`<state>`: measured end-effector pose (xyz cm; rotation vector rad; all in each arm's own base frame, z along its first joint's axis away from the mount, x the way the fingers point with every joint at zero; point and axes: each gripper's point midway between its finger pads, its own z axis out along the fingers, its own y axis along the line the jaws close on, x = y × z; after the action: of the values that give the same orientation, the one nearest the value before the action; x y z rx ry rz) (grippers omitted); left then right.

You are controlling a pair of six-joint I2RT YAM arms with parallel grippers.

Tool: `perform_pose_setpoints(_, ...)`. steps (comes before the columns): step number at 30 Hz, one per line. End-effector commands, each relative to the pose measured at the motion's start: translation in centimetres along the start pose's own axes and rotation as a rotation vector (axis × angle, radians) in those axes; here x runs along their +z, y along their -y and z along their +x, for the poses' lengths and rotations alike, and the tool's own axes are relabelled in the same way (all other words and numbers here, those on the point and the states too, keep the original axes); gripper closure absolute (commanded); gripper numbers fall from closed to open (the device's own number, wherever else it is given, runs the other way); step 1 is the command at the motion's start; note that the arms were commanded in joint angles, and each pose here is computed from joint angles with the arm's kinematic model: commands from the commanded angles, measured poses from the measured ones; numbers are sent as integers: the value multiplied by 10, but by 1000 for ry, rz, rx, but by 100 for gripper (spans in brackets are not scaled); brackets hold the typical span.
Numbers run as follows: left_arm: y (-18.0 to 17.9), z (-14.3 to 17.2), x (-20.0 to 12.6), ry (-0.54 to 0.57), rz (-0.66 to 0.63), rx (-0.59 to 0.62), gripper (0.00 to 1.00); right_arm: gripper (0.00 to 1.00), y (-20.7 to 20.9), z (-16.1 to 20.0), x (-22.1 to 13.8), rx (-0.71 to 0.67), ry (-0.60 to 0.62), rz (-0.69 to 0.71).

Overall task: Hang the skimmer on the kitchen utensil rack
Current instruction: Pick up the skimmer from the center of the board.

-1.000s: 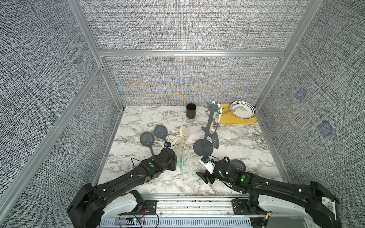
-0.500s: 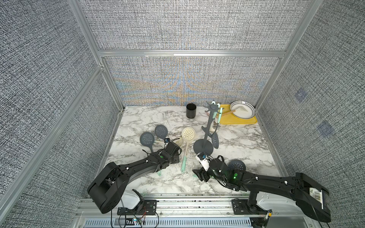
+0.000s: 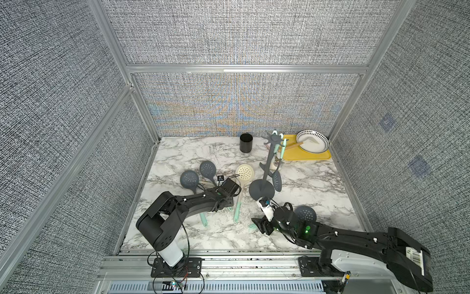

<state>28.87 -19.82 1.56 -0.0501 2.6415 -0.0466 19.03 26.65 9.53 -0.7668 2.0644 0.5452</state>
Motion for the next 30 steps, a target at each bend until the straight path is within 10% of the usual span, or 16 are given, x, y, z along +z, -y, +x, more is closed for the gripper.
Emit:
perform_pose_setpoints(1,-20,7,1,-19,-95,33,55,29,5,-1,-2,14,14,25)
perform_pose_setpoints(19,-70,-7,-72,148,-92,-9,98,31,9,-26,-13,40,116,47)
perform_pose_setpoints(30,-42,-19,-183,264,313,177,98,22,-9,-64,-29,-164,206,-51)
